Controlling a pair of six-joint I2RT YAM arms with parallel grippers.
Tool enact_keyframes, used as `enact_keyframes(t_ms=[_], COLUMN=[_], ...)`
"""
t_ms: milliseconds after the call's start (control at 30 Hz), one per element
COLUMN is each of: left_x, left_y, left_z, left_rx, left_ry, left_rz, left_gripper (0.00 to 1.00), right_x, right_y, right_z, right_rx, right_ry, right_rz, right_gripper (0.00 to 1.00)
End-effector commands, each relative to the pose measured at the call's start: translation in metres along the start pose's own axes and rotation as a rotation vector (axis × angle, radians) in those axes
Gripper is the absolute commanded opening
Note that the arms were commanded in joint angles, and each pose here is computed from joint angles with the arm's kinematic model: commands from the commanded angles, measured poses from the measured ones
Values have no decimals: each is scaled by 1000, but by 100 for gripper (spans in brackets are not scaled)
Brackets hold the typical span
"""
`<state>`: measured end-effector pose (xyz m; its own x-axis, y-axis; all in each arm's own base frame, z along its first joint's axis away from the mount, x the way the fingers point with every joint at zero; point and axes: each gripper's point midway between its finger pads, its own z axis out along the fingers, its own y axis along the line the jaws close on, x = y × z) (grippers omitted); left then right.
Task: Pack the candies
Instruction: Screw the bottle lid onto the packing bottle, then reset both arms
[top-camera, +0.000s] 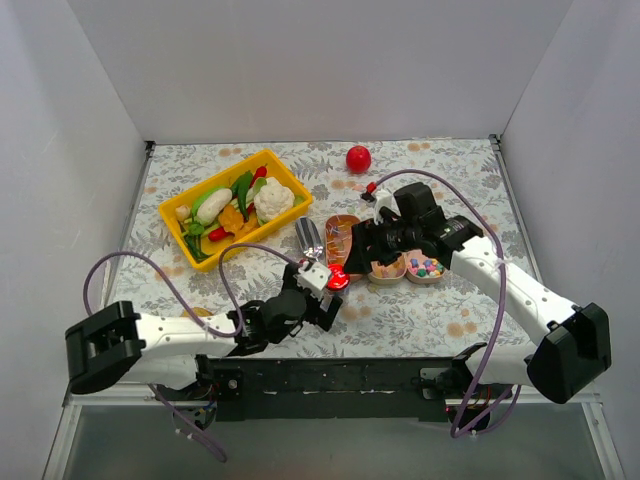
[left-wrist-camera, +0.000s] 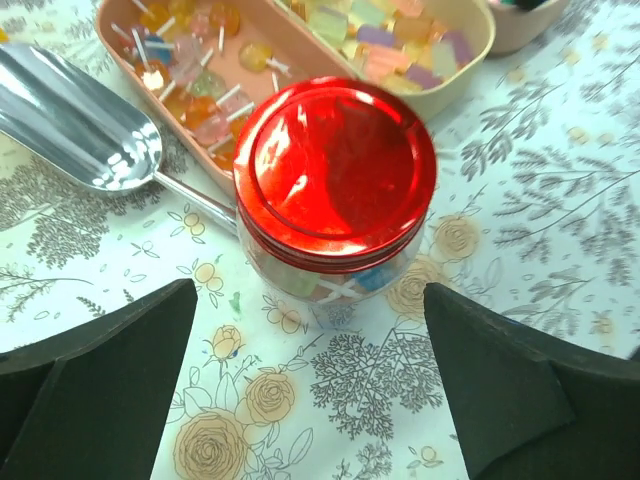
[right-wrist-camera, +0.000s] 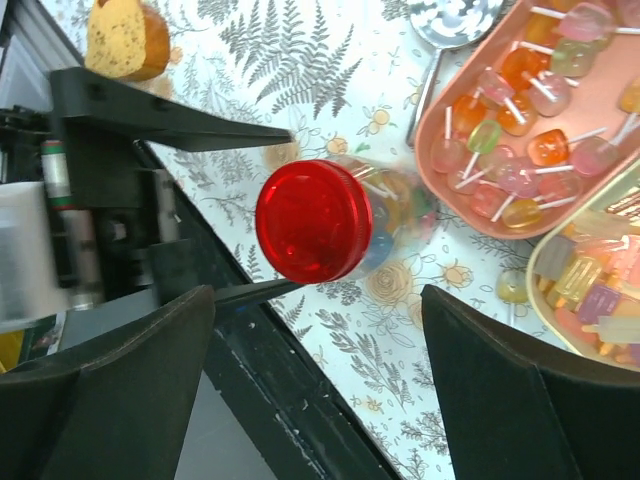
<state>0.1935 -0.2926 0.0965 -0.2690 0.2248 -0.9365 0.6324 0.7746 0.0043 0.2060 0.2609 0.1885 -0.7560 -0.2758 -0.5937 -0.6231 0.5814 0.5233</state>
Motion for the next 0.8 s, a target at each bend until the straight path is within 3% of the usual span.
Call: enact_keyframes(t_ms=[0, 200, 300, 333, 367, 433, 567, 767], left_x=[-16, -33, -42, -32, -31, -38, -62, -95], left_y=[4, 52, 72, 81, 98, 104, 146, 160], left_z=[-23, -48, -48, -46, -45, -38, -35, -28], left_rx=[24, -183, -291, -346, -413, -384, -432, -404], left_ry=[-34, -144, -138, -78, -64, -19, -71, -88], left_rz=[-25, -185, -208, -188, -268, -346, -497, -505], left_gripper=[98, 98, 98, 98, 98, 98, 98, 98], right_x=[-27, -37, -38, -40, -40, -43, -44, -43], right_y=[-4, -19, -36, -42, -52, -64, -88, -116], right_z=[-12, -21, -26, -31, -34, -42, -53, -63], right_rx=[50, 109, 181, 208, 255, 301, 388, 468], right_ry=[-85, -178, -227, -251, -269, -301, -339, -381], right_rz=[-20, -6, 50, 66, 86, 126, 181, 289], right_gripper=[91, 93, 93, 93, 93, 92, 91, 90])
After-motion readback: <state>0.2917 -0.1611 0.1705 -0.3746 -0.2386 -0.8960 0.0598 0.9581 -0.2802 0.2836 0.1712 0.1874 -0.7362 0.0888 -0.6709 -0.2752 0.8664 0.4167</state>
